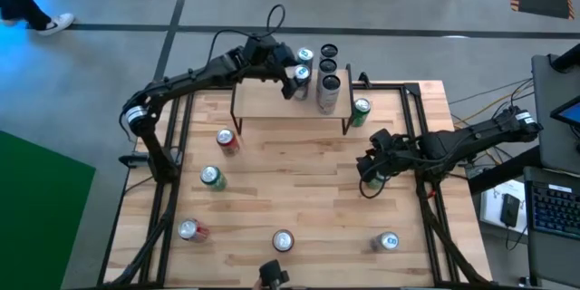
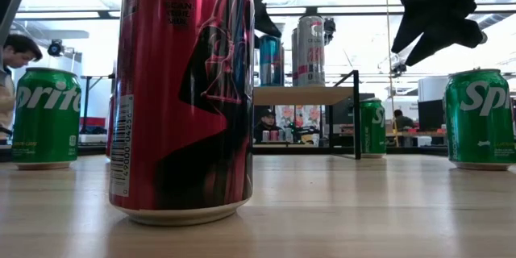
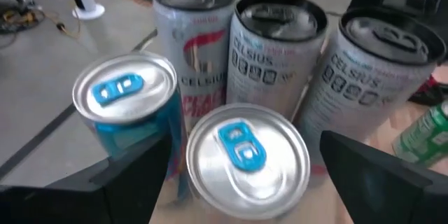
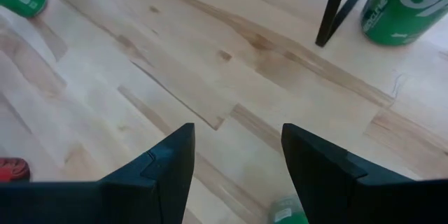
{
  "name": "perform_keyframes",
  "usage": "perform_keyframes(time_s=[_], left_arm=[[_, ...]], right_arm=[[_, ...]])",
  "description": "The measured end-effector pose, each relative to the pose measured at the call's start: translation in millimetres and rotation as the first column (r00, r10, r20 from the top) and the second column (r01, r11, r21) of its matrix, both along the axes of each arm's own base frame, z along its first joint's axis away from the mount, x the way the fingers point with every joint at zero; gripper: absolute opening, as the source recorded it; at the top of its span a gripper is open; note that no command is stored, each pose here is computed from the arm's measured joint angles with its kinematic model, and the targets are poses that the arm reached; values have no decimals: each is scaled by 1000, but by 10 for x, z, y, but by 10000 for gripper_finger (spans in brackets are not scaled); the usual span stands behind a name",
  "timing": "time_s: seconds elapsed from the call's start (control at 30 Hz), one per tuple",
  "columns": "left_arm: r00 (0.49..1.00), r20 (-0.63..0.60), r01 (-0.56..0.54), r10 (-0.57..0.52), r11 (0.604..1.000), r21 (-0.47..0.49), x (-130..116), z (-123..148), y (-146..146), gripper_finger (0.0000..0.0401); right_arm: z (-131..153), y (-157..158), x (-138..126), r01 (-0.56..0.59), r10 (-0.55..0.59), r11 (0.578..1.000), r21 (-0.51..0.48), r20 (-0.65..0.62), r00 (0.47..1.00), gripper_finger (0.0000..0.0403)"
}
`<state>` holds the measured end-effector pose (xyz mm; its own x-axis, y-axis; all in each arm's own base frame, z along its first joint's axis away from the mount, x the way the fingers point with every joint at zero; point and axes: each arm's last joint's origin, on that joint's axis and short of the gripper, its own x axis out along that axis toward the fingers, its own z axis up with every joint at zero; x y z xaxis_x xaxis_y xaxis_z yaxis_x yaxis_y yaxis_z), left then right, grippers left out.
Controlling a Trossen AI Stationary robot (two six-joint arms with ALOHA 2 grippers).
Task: Place canned beverage on shelf
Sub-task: Put the blue soda can on the shelf aligned with the other blue soda can
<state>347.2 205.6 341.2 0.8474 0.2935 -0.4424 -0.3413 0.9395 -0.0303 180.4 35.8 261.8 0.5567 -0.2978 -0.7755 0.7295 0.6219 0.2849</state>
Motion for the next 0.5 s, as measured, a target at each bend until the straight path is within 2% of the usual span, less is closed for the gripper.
perform_keyframes(time_s=[0.3, 0.5], left_arm=[[994, -106, 4, -8, 999, -32, -152, 31, -90, 349], [993, -119, 6, -10, 999, -33, -169, 29, -100, 326]], right_arm=[[39, -10, -39, -28, 28, 1000, -13, 11, 1000, 203], [50, -14, -53, -34, 34, 999, -16, 15, 999, 203]])
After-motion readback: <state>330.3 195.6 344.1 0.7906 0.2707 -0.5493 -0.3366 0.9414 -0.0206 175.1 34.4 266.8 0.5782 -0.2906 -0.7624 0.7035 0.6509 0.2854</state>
